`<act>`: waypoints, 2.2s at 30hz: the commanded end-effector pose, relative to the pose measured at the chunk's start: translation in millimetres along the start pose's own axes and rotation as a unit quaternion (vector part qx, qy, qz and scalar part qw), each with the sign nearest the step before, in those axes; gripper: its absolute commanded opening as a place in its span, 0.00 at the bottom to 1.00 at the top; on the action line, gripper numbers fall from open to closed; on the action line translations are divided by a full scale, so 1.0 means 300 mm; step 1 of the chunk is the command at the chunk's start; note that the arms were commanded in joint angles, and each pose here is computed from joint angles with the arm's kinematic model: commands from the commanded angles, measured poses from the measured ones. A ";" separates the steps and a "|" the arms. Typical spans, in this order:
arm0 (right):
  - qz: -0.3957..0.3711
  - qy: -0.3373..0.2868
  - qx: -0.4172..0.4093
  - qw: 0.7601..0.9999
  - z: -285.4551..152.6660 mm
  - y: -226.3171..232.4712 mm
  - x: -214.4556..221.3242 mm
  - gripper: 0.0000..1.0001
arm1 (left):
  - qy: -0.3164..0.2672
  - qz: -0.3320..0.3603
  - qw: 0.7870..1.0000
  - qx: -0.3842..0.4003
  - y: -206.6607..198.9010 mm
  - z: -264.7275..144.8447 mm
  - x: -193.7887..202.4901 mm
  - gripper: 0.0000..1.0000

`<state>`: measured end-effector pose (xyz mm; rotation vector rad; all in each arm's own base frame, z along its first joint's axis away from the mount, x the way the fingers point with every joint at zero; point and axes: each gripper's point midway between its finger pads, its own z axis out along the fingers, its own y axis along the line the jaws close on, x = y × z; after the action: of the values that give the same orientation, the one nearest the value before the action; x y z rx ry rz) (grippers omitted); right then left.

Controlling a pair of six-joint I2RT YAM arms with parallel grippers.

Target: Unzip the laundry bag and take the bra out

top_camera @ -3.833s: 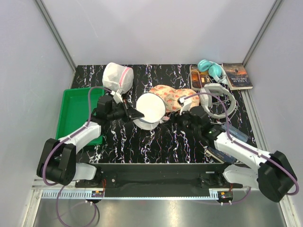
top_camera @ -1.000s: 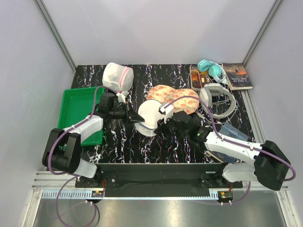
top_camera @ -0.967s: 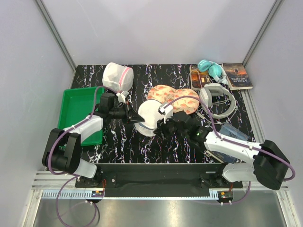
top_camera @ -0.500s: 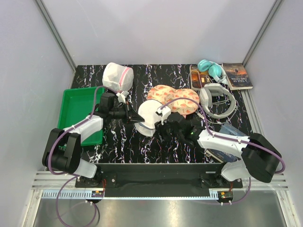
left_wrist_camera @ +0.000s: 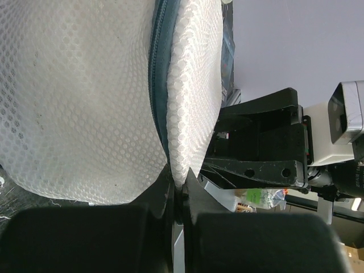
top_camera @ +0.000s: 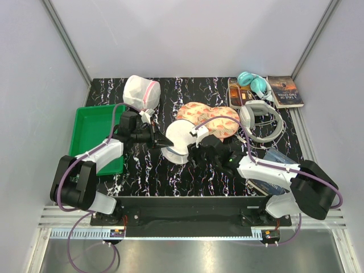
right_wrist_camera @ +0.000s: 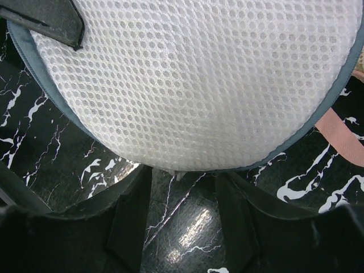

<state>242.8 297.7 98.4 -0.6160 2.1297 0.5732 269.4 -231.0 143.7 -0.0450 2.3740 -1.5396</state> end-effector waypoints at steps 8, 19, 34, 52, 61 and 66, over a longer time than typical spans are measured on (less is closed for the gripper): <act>-0.003 -0.085 0.008 0.996 0.000 0.018 -0.180 0.38 | -0.007 0.031 0.999 0.033 -0.064 -0.025 -0.009 0.00; -0.009 -0.076 0.039 0.996 -0.018 -0.024 -0.162 0.00 | -0.009 0.036 0.999 0.033 -0.054 -0.015 -0.020 0.00; 0.014 0.018 -0.080 0.997 -0.070 0.131 -0.092 0.00 | -0.176 0.296 0.916 -0.208 -0.131 -0.217 -0.151 0.77; 0.042 0.025 -0.136 0.990 -0.116 0.205 -0.136 0.00 | -0.045 0.475 0.875 -0.083 -0.194 0.065 0.134 0.56; 0.059 0.026 -0.130 0.990 -0.118 0.181 -0.139 0.00 | -0.026 0.481 0.870 -0.106 -0.119 0.092 0.169 0.42; 0.067 0.022 -0.129 0.989 -0.123 0.169 -0.151 0.00 | -0.011 0.481 0.871 -0.102 -0.106 0.103 0.196 0.33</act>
<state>207.5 319.5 130.1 -0.6713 2.2539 0.8594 212.1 -275.8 142.1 0.9031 2.0385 -0.7868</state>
